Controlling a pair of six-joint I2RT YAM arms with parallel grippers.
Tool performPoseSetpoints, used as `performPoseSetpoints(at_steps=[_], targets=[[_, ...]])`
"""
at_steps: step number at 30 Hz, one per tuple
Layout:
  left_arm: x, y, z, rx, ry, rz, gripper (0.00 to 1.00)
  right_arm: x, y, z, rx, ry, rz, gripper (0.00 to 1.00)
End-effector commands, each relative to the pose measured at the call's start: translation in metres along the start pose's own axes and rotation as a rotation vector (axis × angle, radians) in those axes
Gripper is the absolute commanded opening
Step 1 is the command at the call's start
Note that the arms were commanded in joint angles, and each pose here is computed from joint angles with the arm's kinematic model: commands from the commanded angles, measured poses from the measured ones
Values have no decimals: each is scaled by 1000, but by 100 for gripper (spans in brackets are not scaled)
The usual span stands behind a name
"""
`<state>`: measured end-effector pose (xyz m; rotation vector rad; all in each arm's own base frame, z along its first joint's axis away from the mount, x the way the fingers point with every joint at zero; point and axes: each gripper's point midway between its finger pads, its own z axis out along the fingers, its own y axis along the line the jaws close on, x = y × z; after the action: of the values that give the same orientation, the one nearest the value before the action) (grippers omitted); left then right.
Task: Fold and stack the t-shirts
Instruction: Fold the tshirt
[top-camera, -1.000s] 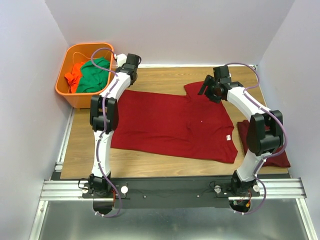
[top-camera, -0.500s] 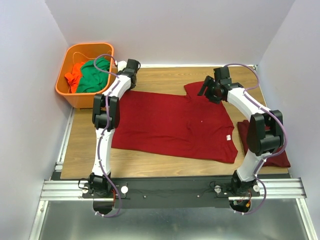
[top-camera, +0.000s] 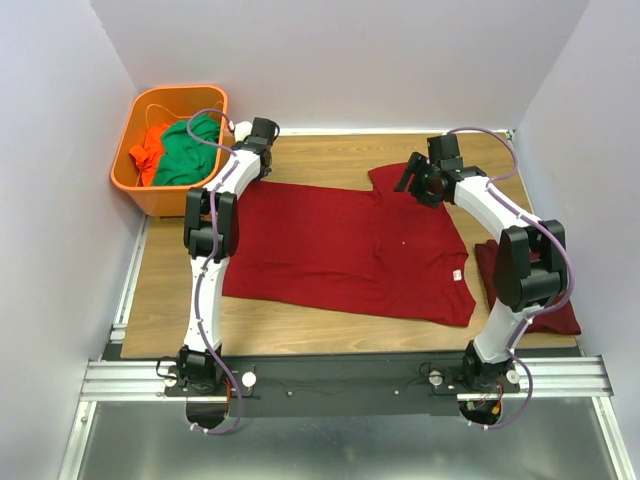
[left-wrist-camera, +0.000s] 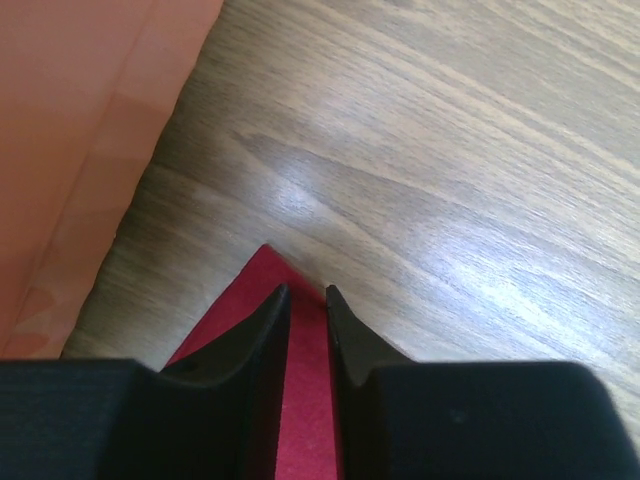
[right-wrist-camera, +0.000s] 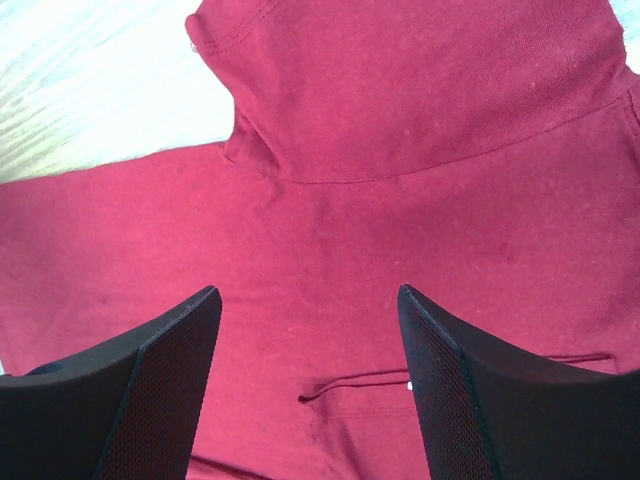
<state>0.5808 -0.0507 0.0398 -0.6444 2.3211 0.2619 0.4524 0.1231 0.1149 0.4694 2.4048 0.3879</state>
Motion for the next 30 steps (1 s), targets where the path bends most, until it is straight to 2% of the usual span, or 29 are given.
performPoseSetpoints(at_steps=[1,9,10,12,13,22,24,25,26,30], targets=[[6,1,10,11,17,3,25,0,0,9,-10,13,-13,78],[7,0,11,22,25,6,14,-9,-4,18,-9,15,-6,78],[8,-1,11,25,28,8,10,-11,-5,20,-9,13,-1,78],[6,-1,10,32,25,7,8,-17,-8,23,-8,10,9,78],[4,-2,9,37,20,5,0,-19,-9,25,-7,9,11,78],[-23,-10,-13,104,-37,-21,0,-40,-30,53,3,20,47,79],[-27,-12,-18,113,-46,-29,7,-53,-29,57,-4,-1,36,80],[-31,-13,-22,124,-56,-38,16,-60,-30,63,-1,-12,18,80],[-33,-14,-24,127,-60,-41,20,-65,-30,67,8,-25,8,80],[-41,-14,-31,139,-78,-44,27,-84,-40,90,60,-66,-33,81]])
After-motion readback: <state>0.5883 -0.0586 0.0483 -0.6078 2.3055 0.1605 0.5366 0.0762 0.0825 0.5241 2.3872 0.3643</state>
